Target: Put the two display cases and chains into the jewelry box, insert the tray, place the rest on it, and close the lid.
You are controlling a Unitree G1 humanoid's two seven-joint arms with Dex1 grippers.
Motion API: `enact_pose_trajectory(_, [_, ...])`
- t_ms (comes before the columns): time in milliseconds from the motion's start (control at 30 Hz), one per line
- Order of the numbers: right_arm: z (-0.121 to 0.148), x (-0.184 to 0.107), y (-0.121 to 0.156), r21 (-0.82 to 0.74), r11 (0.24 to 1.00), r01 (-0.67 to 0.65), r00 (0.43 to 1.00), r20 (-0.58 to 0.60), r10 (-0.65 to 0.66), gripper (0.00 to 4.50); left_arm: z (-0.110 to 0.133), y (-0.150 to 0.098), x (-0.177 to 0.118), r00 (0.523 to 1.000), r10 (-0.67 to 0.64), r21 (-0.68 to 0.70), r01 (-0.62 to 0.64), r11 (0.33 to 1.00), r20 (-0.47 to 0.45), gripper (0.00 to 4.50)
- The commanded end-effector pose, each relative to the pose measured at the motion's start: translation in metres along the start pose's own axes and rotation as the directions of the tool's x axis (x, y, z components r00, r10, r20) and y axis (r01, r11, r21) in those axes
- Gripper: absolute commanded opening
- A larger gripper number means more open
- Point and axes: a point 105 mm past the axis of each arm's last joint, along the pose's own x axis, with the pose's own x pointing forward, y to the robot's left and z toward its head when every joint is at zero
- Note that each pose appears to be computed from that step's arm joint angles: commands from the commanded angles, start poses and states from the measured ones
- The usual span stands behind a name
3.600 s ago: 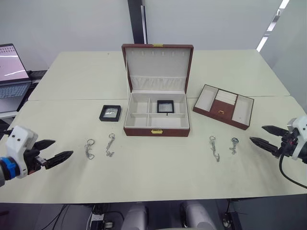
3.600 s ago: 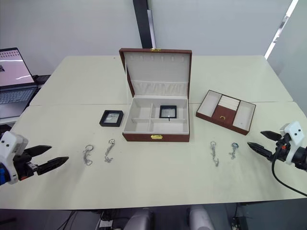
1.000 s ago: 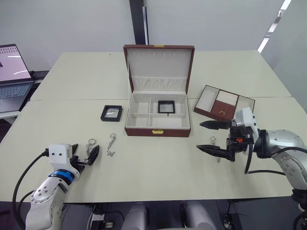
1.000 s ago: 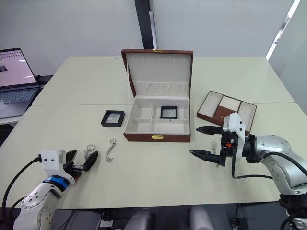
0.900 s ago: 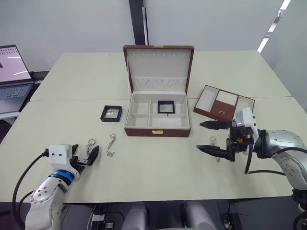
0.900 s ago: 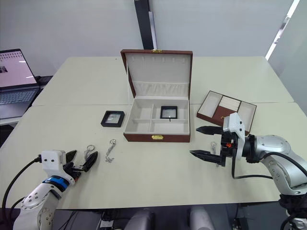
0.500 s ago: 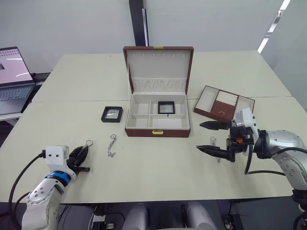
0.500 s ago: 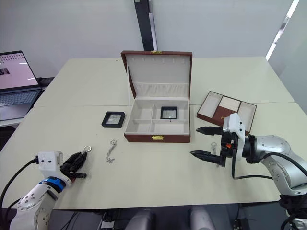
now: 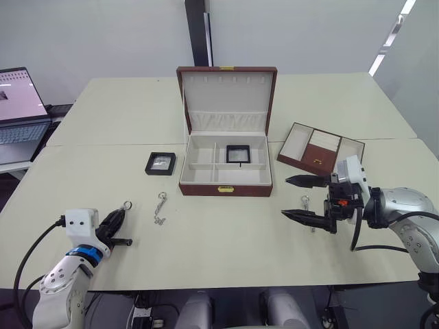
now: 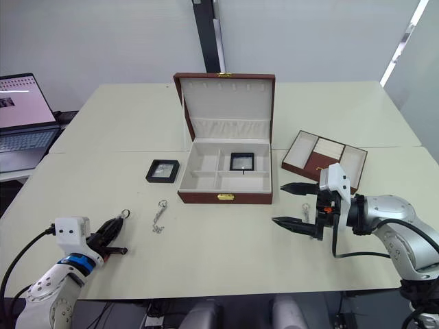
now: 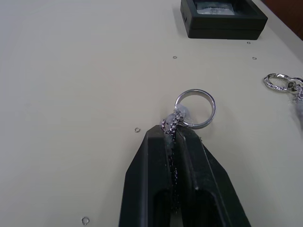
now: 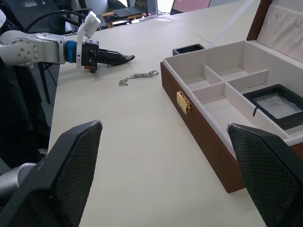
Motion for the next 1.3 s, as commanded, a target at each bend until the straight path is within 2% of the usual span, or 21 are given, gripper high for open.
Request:
enact_pose_trajectory(33, [0.017,-0.003,0.001,-0.055,0.998,-0.004,0.999,0.04,0.007,4.5,0.018,-0.006,0.002,0.999,-0.005,-0.029,0.006,1.0,0.05,0.03])
enact_pose_trajectory(233, [0.025,-0.006,-0.002,-0.064,0.998,0.01,0.998,0.06,-0.007,4.5,0.054,-0.024,0.011,0.991,-0.045,-0.043,0.051,0.998,0.129,0.03])
enact_pose_trajectory(400, [0.034,-0.01,-0.008,-0.076,0.996,0.049,0.995,0.089,-0.042,4.5,0.093,-0.057,0.025,0.972,-0.141,-0.009,0.145,0.989,0.189,0.03])
enact_pose_trajectory(700, [0.043,-0.017,-0.02,-0.09,0.982,0.166,0.98,0.128,-0.154,4.5,0.129,-0.105,0.052,0.934,-0.273,0.025,0.275,0.961,0.232,0.03])
enact_pose_trajectory(867, [0.044,-0.02,-0.021,-0.092,0.974,0.208,0.971,0.136,-0.195,4.5,0.144,-0.135,0.065,0.914,-0.321,0.012,0.329,0.944,0.249,0.03])
enact_pose_trajectory(1300, [0.045,-0.024,-0.024,-0.083,0.961,0.266,0.957,0.139,-0.253,4.5,0.154,-0.161,0.106,0.928,-0.284,0.017,0.289,0.957,0.241,0.03])
